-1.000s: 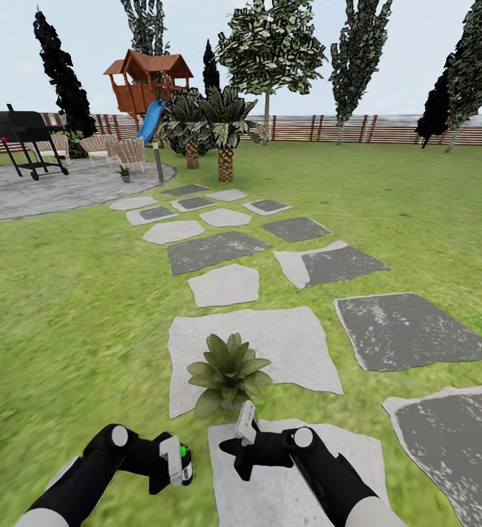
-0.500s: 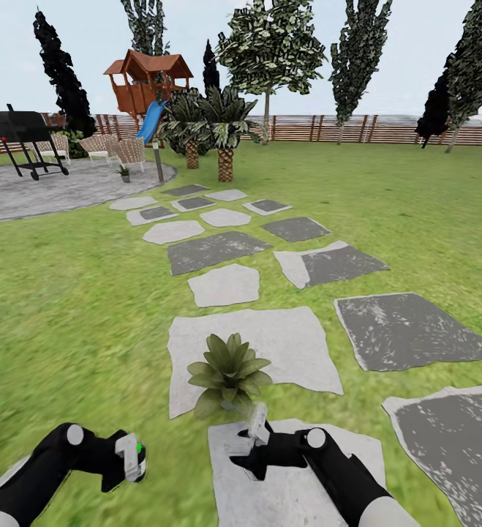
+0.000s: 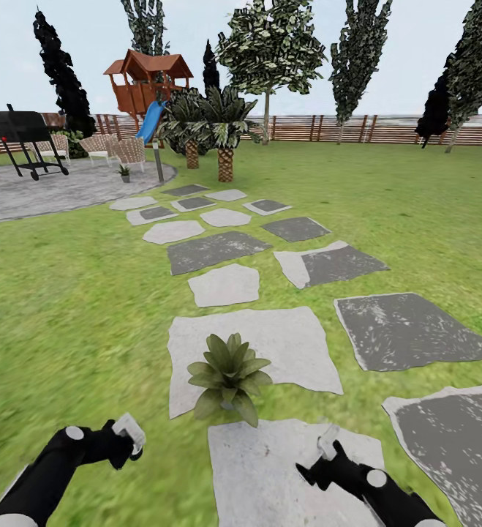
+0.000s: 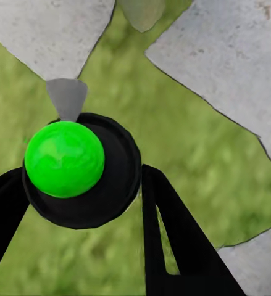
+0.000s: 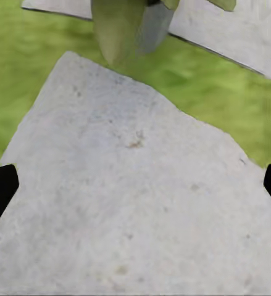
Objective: Pick up the pesticide atomizer in the garden and spray insectifuge to fully cover both potted plants in the garden.
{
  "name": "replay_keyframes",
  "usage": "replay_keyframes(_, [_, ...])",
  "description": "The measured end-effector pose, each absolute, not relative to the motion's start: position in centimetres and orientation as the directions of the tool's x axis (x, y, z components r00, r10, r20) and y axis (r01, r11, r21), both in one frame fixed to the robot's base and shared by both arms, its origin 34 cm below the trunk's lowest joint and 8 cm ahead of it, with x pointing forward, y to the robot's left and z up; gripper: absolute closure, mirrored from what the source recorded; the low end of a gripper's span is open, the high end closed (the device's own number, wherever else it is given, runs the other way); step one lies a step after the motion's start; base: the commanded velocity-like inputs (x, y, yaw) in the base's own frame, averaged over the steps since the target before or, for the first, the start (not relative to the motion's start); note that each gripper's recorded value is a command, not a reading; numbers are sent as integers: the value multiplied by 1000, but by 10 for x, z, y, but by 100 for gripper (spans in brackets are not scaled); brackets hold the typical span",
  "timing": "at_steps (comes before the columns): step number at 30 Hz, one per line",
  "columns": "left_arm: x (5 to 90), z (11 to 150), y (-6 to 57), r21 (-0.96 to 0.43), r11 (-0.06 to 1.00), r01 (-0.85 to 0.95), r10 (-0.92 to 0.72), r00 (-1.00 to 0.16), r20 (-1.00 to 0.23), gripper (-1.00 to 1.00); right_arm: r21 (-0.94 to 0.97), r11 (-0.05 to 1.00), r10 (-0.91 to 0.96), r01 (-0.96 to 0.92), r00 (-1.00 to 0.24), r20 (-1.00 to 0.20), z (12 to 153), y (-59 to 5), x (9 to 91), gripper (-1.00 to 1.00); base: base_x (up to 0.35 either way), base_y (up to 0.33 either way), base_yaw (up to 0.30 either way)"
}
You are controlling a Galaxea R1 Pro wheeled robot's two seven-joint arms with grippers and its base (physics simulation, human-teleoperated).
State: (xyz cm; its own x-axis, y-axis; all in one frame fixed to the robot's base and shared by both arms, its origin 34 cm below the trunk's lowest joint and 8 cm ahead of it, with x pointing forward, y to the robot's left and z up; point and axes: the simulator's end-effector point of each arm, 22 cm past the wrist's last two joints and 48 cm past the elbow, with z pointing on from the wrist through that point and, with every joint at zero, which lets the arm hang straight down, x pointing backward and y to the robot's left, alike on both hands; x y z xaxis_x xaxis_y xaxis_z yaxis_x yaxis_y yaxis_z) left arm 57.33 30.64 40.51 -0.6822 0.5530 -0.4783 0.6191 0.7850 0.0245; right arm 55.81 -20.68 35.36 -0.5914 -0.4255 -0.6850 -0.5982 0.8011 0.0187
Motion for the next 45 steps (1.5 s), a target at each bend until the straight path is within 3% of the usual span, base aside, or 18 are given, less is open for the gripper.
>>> replay_keyframes(8, [557,391,279,-78,848,524,458,-799,-390,100,-281,925,-381,-257,-619,-687,341,-313,555,-100,0,0,0])
replay_keyframes(15, [552,391,278,-118,891,439,391,-872,-294,100,-289,953,-156,91,-670,-726,347,-359,545,-100,0,0,0])
replay_keyframes(28, [536,386,289,-119,909,400,369,-904,-215,100,-282,950,-122,130,-680,-723,344,-363,537,-100,32,0,0])
replay_keyframes(45, [549,410,261,-183,903,388,370,-921,-123,100,-285,949,-115,135,-692,-713,339,-366,524,-100,320,0,0])
